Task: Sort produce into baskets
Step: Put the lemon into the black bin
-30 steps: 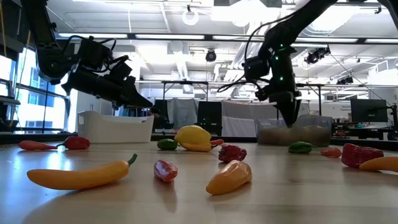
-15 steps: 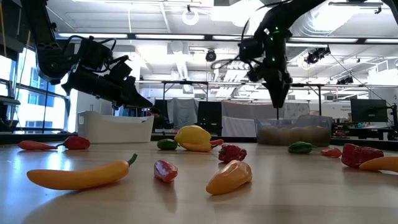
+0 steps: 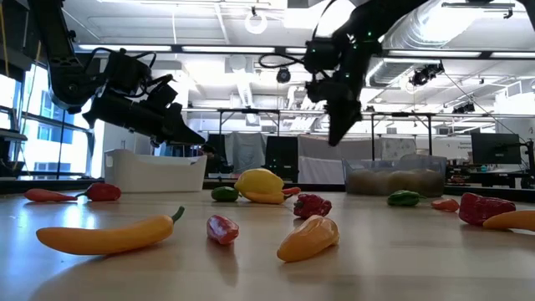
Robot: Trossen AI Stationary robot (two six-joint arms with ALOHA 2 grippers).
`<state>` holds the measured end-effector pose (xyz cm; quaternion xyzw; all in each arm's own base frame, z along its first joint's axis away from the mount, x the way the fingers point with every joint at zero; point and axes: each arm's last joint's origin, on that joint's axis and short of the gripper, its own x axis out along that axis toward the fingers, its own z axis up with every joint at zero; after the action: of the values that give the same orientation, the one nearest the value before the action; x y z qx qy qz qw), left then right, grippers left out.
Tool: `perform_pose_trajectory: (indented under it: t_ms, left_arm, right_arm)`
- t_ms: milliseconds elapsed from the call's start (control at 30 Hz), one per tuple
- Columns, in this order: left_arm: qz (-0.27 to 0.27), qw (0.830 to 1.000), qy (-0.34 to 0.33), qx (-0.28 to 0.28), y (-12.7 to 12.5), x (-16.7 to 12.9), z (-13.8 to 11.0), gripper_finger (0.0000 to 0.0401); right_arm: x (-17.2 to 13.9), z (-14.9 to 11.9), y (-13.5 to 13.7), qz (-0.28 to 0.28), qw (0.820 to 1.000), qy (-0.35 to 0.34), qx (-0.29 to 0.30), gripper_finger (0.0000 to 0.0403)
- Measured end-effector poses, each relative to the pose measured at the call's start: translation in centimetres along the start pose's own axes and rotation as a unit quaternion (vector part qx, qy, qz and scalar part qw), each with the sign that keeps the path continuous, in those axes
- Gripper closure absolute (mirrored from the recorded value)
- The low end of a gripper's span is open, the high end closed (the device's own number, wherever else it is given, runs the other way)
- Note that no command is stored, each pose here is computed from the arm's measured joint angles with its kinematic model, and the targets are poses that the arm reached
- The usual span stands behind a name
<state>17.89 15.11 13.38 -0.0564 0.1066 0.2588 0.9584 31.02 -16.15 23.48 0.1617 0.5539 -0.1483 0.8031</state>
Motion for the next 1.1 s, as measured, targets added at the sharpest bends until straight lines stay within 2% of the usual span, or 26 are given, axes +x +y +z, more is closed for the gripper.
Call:
perform_pose_trajectory:
  t_ms: [133,300,400,567,800,933,1100]
  left_arm:
    - [0.0,1.0,0.0,0.005,0.0,0.0,0.0,0.0401]
    - [0.0,1.0,0.0,0.005,0.0,0.0,0.0,0.0401]
    - [0.0,1.0,0.0,0.005,0.0,0.0,0.0,0.0401]
    - [0.0,1.0,0.0,0.005,0.0,0.0,0.0,0.0401]
    - [-0.005,1.0,-0.004,0.007,-0.2,0.0,0.1,0.0401]
    - [-0.009,1.0,-0.003,0.01,-0.4,0.1,0.1,0.0401]
    - [-0.014,1.0,-0.003,0.017,-0.6,0.1,0.1,0.0401]
  right_arm:
    - [1.5,0.4,2.4,0.053,0.997,-0.06,-0.014,0.039]
    - [2.4,0.7,5.7,0.084,0.989,-0.112,-0.04,0.0379]
    - [2.6,0.5,7.7,0.098,0.986,-0.122,-0.066,0.0346]
    - [3.0,0.3,10.5,0.111,0.977,-0.139,-0.121,0.0265]
    - [5.8,0.5,12.0,0.114,0.973,-0.14,-0.143,0.0165]
    - [6.4,0.8,11.9,0.113,0.97,-0.152,-0.151,0.0142]
    - [6.3,1.0,11.9,0.104,0.966,-0.165,-0.172,0.0139]
